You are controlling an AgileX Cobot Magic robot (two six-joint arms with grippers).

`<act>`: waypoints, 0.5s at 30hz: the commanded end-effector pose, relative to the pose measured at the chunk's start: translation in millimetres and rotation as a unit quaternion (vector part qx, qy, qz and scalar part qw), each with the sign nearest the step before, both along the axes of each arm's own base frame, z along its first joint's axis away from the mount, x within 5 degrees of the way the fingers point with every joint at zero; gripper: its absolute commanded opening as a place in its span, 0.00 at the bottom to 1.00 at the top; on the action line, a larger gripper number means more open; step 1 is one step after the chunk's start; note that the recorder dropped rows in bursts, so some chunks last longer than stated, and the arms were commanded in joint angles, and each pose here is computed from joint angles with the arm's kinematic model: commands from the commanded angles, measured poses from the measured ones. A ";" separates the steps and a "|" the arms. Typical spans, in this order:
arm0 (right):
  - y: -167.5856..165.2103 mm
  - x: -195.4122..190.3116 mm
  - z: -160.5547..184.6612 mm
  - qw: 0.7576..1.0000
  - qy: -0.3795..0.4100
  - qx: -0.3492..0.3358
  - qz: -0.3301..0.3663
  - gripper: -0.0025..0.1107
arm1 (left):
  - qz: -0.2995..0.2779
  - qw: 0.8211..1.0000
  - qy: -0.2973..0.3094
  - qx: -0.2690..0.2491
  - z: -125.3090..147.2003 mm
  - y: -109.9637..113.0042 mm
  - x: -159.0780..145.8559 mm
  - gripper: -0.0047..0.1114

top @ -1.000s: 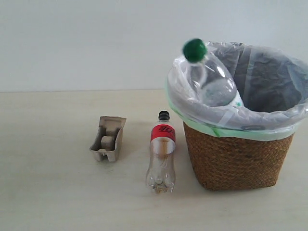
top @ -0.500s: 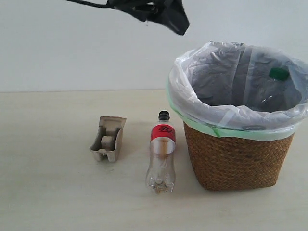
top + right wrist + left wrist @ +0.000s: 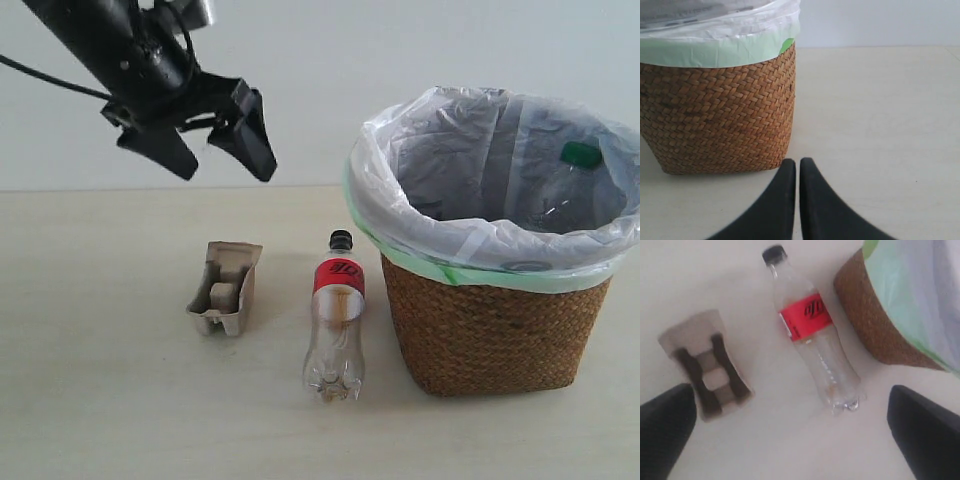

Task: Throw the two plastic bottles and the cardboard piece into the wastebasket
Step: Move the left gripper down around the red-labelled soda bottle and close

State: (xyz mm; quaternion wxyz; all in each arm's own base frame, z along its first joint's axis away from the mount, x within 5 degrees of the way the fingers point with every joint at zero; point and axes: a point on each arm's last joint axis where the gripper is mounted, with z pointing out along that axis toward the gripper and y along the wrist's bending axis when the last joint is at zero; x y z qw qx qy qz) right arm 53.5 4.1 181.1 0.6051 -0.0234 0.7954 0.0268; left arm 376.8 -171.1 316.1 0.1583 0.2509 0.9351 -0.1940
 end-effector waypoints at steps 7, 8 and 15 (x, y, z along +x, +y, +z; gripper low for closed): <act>-0.3 -0.1 1.2 1.000 -0.007 0.000 -0.003 0.02 | -0.003 1.000 0.006 0.001 -86.6 -38.1 -27.5 0.87; -0.3 -0.1 1.2 1.000 -0.007 0.000 -0.003 0.02 | -0.010 1.000 -0.001 -0.001 -89.6 -41.8 -29.6 0.87; -0.3 -0.1 1.2 1.000 -0.007 0.000 -0.003 0.02 | -0.023 1.000 -0.013 -0.015 -106.1 -69.9 -48.9 0.87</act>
